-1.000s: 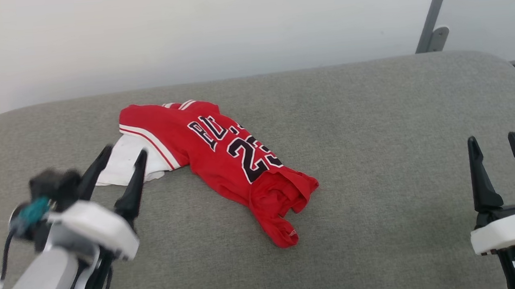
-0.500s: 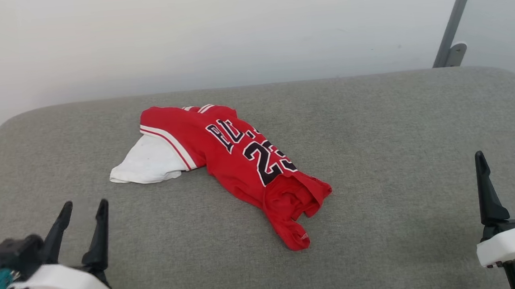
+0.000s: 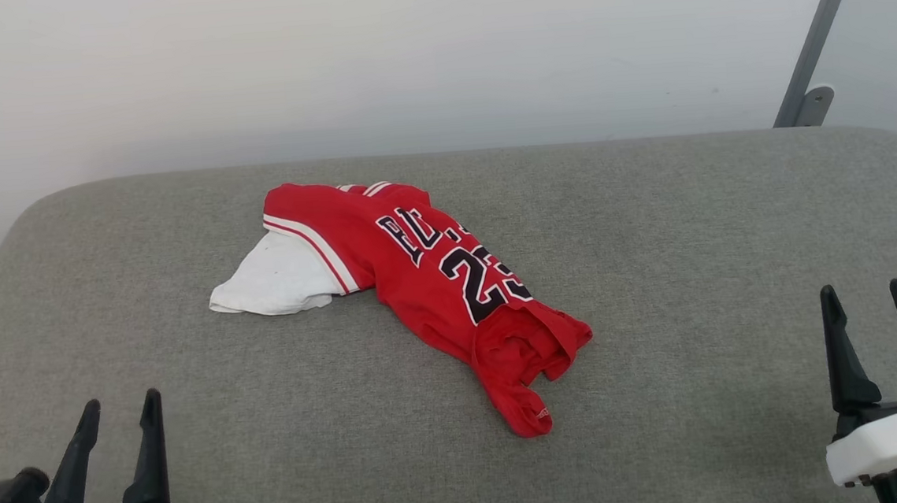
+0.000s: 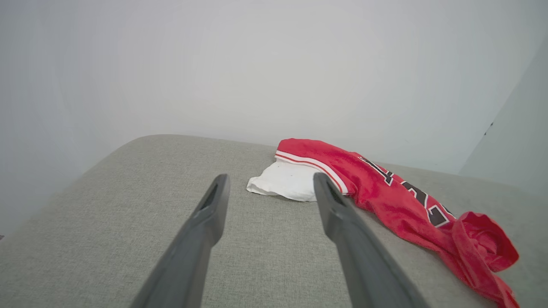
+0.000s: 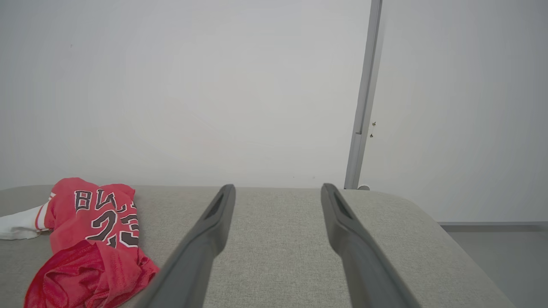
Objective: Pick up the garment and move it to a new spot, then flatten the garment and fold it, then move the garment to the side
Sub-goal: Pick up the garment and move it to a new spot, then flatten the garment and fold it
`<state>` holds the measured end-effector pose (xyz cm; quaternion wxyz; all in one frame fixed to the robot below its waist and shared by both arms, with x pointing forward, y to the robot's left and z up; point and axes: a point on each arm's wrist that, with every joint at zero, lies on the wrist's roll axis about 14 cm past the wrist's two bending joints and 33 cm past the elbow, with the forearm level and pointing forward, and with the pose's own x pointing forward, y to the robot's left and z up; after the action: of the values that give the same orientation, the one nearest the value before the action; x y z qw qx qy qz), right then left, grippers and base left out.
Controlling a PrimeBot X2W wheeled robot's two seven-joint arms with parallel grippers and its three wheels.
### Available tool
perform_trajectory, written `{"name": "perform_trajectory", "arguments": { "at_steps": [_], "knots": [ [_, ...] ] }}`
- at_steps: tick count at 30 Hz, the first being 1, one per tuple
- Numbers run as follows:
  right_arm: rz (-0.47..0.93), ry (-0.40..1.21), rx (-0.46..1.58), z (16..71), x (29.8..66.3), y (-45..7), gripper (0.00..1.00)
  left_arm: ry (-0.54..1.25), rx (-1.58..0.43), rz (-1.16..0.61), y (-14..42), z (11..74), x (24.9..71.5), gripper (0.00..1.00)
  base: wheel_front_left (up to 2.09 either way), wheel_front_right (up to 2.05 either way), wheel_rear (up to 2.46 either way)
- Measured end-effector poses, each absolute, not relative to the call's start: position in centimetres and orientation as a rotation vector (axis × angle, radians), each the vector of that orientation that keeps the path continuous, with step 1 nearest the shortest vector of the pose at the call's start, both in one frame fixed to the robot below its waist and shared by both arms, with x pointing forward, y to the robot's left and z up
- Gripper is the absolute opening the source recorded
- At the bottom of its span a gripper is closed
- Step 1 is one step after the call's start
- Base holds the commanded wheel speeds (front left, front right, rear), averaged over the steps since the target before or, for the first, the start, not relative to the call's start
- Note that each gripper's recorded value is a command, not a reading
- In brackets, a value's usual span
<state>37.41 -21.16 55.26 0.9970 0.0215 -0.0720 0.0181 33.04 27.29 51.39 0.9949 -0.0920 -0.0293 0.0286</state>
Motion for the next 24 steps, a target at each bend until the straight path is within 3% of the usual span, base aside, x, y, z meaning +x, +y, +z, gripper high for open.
{"name": "perform_trajectory", "arguments": {
  "at_steps": [24],
  "knots": [
    [0.044,-0.071,0.089,51.9,36.7,-20.3,1.00,-0.072,-0.209,0.108,28.0,50.5,31.4,1.00,0.00,0.00,0.00]
  ]
}}
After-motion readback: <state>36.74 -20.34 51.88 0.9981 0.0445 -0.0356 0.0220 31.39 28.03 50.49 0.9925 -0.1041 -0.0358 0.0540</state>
